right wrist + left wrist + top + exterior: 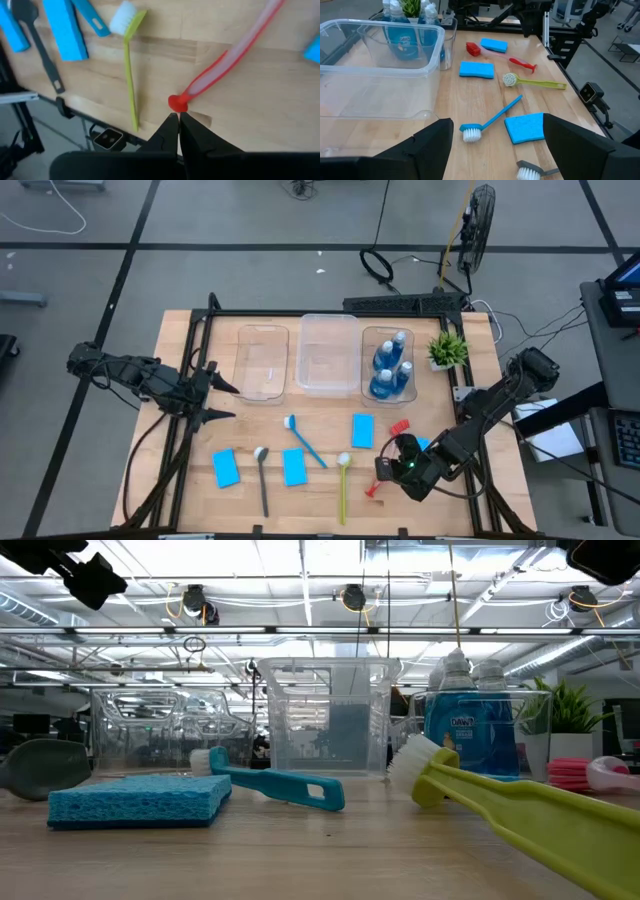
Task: Pick & Place Kitchen Sink Supplies
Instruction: Put the red dishwashing brush into the middle transparent bin
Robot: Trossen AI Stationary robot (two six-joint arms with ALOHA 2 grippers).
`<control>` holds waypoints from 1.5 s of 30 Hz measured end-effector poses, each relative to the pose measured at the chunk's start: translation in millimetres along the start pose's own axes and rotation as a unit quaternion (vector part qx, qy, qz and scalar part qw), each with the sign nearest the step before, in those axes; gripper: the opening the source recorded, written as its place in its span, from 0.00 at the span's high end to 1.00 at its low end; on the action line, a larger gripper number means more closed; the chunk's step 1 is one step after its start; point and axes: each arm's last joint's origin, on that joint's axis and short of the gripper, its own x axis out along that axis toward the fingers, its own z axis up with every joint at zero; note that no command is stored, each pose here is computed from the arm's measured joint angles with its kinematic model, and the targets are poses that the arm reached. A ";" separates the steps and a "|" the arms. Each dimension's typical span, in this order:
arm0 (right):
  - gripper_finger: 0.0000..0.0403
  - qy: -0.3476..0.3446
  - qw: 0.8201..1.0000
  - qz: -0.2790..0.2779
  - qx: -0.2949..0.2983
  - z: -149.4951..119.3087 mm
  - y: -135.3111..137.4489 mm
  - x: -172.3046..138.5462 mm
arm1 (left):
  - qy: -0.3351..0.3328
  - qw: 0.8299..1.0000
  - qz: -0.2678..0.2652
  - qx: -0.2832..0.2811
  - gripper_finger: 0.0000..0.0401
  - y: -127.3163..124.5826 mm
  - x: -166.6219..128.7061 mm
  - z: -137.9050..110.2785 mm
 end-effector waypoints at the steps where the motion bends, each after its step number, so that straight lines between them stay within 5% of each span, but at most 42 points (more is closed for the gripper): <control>1: 0.99 0.005 1.000 0.006 0.000 0.2 -1.3 2.8 | 0.000 1.000 0.000 0.000 0.23 0.0 0.0 0.0; 19: 0.97 0.091 0.988 0.112 0.060 9.3 -27.2 40.9 | 0.000 1.000 0.000 -0.009 0.21 0.0 0.0 0.1; 32: 1.00 0.026 0.998 0.044 0.046 14.7 -29.8 30.1 | 0.000 1.000 -0.001 -0.011 0.22 -0.1 0.0 0.1; 39: 1.00 -0.067 0.992 -0.102 0.020 13.8 -6.2 -34.4 | 0.000 1.000 0.000 -0.014 0.18 0.0 -0.1 0.0; 45: 1.00 -0.065 0.983 -0.168 0.031 20.1 -3.5 -19.6 | 0.010 1.000 0.003 -0.017 0.19 0.5 -0.1 -2.0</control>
